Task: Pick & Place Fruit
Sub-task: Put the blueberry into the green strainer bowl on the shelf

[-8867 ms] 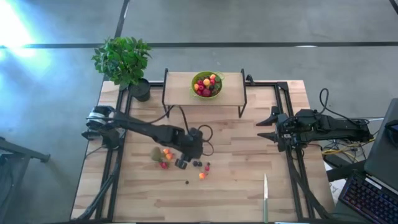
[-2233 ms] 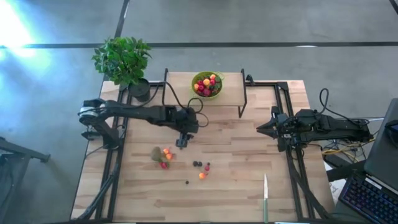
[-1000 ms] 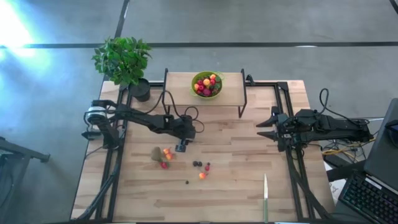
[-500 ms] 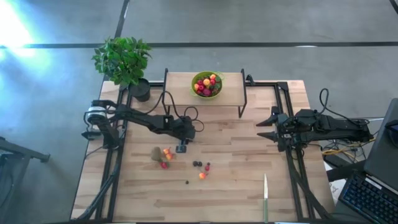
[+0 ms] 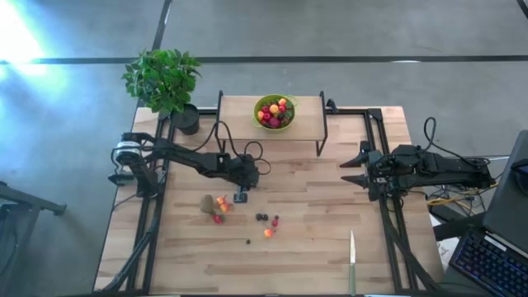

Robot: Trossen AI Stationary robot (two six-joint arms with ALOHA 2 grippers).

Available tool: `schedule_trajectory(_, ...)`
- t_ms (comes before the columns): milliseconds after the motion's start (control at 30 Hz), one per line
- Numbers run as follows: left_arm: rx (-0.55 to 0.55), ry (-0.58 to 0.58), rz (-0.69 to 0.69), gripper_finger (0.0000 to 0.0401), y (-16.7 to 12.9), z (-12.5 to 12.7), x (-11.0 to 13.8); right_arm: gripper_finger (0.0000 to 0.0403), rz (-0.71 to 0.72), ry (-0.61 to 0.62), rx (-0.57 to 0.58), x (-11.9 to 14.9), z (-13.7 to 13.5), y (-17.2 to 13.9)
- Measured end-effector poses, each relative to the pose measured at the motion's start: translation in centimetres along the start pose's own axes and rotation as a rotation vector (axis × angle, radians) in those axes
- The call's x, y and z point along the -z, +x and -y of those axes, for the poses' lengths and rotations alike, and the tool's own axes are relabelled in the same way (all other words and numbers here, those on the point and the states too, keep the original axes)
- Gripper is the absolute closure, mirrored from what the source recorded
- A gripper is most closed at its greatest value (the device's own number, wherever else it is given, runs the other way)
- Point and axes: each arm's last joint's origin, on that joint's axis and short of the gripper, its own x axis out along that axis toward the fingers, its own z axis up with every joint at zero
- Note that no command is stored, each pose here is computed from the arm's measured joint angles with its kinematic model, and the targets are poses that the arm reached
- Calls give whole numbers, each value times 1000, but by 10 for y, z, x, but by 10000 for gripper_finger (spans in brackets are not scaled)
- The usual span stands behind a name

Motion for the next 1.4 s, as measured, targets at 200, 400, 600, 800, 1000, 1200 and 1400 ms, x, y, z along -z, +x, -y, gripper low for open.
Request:
schedule_trajectory(200, -1, -9, 1, 331, 0, 0, 0, 233, 0, 0, 0, 0, 0, 0)
schedule_trajectory(400, 17, -24, 10, 332, -2, -1, -8, 252, 0, 0, 0, 0, 0, 0)
schedule_trajectory(600, 23, -26, 60, 332, -13, -7, -39, 273, 0, 0, 0, 0, 0, 0)
schedule_trajectory(800, 9, -21, 147, 332, -33, -15, -84, 292, 0, 0, 0, 0, 0, 0)
schedule_trajectory(1000, -23, 17, 252, 332, -74, -26, -139, 314, 0, 0, 0, 0, 0, 0)
schedule_trajectory(1200, -145, 54, 374, 332, -129, -40, -187, 335, 0, 0, 0, 0, 0, 0)
schedule_trajectory(1400, -277, 29, 465, 332, -166, -59, -208, 352, 0, 0, 0, 0, 0, 0)
